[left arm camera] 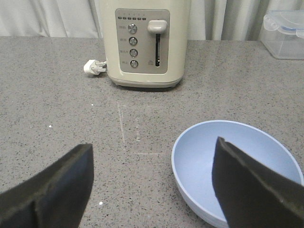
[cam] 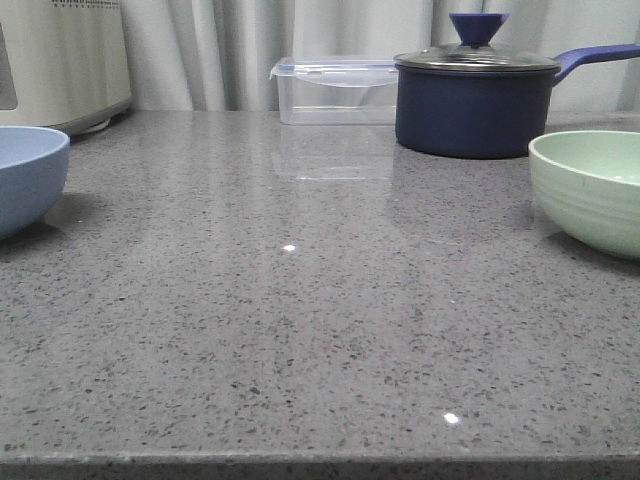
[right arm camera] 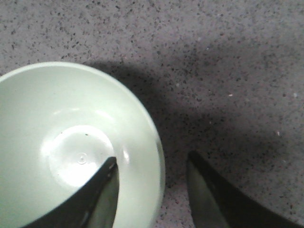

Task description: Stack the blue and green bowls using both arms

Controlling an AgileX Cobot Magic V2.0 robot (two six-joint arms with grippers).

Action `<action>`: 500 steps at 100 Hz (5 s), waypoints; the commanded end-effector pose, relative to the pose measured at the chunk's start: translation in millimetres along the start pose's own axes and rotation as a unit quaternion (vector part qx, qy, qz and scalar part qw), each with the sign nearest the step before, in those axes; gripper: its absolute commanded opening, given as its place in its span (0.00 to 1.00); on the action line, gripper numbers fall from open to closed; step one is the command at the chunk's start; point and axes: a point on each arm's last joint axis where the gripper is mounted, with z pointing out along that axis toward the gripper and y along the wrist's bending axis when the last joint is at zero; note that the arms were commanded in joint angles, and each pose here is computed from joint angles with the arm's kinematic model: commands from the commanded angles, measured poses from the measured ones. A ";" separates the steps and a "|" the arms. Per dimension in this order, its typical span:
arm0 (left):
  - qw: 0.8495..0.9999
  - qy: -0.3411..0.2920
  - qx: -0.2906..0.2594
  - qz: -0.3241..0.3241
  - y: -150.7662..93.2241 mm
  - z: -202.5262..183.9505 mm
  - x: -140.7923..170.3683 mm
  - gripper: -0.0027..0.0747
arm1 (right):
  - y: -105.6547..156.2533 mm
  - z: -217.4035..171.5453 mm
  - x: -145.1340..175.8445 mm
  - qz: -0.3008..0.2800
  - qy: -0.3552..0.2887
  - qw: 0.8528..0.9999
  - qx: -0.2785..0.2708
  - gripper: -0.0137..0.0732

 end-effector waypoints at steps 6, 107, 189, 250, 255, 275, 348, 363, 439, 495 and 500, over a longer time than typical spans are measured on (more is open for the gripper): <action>0.999 -0.054 0.003 -0.003 -1.0 -3.0 -18.1 0.70 | 0.7 2.1 -12.8 0.004 -0.016 1.000 -0.003 0.56; 0.999 -0.054 0.003 -0.003 -1.0 -3.0 -18.1 0.70 | 2.0 22.8 -16.8 0.008 0.004 1.000 -0.003 0.07; 0.999 -0.042 0.003 -0.003 -0.9 -2.8 -16.0 0.70 | 154.6 28.6 -39.8 -0.135 -0.016 0.978 -0.159 0.07; 0.999 -0.042 0.003 -0.003 -0.9 -2.8 -16.0 0.70 | 167.4 38.5 -45.5 -0.133 -0.008 0.977 -0.169 0.46; 0.999 -0.042 0.003 -0.003 -0.9 -2.8 -16.0 0.70 | 167.3 38.1 -45.6 -0.133 -0.009 0.977 -0.170 0.46; 0.999 -0.042 0.003 -0.003 -0.9 -2.8 -16.0 0.70 | 167.5 36.4 -46.6 -0.132 -0.015 0.976 -0.172 0.46; 0.999 -0.042 0.002 -0.003 -0.8 -2.8 -16.0 0.70 | 136.1 -2.5 -13.7 -0.129 -0.066 0.973 -0.182 0.14; 0.999 -0.041 0.002 -0.003 -0.8 -2.8 -15.8 0.70 | 135.1 11.3 1.3 -0.128 -0.047 0.974 -0.181 0.07; 0.999 -0.033 0.002 -0.003 -0.8 0.0 -14.8 0.70 | 146.6 40.6 13.7 -0.116 -0.033 0.974 -0.193 0.06; 0.996 0.084 0.012 -0.031 -4.9 34.2 -35.2 0.70 | 147.7 40.1 12.7 -0.108 -0.038 0.973 -0.199 0.06; 0.994 0.106 0.015 -0.036 -6.0 40.4 -40.7 0.70 | 147.7 40.1 12.7 -0.108 -0.038 0.973 -0.199 0.06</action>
